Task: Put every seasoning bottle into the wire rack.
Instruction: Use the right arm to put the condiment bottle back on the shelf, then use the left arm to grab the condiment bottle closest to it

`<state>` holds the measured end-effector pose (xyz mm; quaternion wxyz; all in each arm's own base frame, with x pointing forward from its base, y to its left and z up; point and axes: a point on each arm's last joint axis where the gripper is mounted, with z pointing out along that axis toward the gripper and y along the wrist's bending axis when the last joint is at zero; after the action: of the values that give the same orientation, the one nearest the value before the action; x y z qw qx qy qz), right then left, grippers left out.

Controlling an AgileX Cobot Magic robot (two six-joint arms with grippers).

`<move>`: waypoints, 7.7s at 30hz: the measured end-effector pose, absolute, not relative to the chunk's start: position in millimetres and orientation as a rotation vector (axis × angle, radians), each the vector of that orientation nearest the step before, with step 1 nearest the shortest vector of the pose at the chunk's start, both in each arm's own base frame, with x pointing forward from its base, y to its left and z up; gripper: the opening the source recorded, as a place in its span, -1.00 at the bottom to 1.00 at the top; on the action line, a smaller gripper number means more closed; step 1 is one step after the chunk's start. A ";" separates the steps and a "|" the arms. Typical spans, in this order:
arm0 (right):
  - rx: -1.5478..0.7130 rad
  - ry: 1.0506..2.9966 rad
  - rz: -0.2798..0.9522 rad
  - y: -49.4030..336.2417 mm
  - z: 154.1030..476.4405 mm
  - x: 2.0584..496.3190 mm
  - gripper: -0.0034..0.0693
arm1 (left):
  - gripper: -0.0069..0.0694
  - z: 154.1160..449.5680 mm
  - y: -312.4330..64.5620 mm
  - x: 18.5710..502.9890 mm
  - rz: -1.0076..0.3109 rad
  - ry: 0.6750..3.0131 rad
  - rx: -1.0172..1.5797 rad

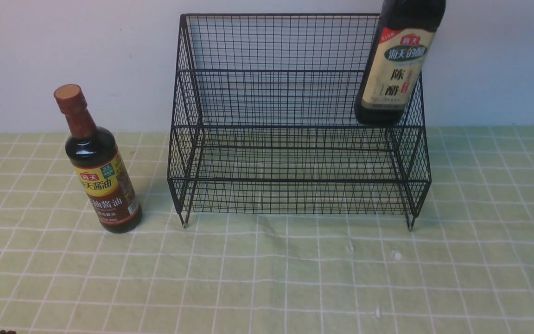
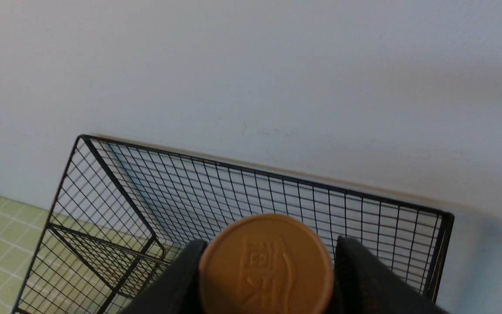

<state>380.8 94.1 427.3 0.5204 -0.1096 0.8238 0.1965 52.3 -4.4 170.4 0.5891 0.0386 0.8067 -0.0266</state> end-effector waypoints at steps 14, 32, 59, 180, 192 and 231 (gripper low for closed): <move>-0.323 2.249 0.453 101.4 359.3 410.9 0.01 | -0.84 170.4 -4.4 52.3 -0.062 1.878 0.090; -0.309 2.178 0.463 99.6 389.1 394.7 0.43 | -0.84 170.4 -4.4 52.3 -0.062 1.878 0.090; -0.183 1.883 0.301 29.2 529.3 94.5 -0.94 | -0.84 170.4 -4.4 52.3 -0.062 1.878 0.090; -0.084 1.777 -0.085 0.7 180.5 54.6 -0.95 | 0.01 330.2 -21.8 199.7 -0.171 1.498 0.006; -0.084 1.777 -0.085 0.7 180.5 54.6 -0.95 | 0.58 295.0 -27.6 281.0 -0.180 1.643 -0.066; -0.084 1.777 -0.085 0.7 180.5 54.6 -0.95 | -0.12 260.1 -31.2 299.6 -0.140 1.812 -0.021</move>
<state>54.6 0.7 180.5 0.6289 -0.0367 0.7757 -0.0371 299.6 -31.2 260.1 0.6146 -0.0090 0.7865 -0.0608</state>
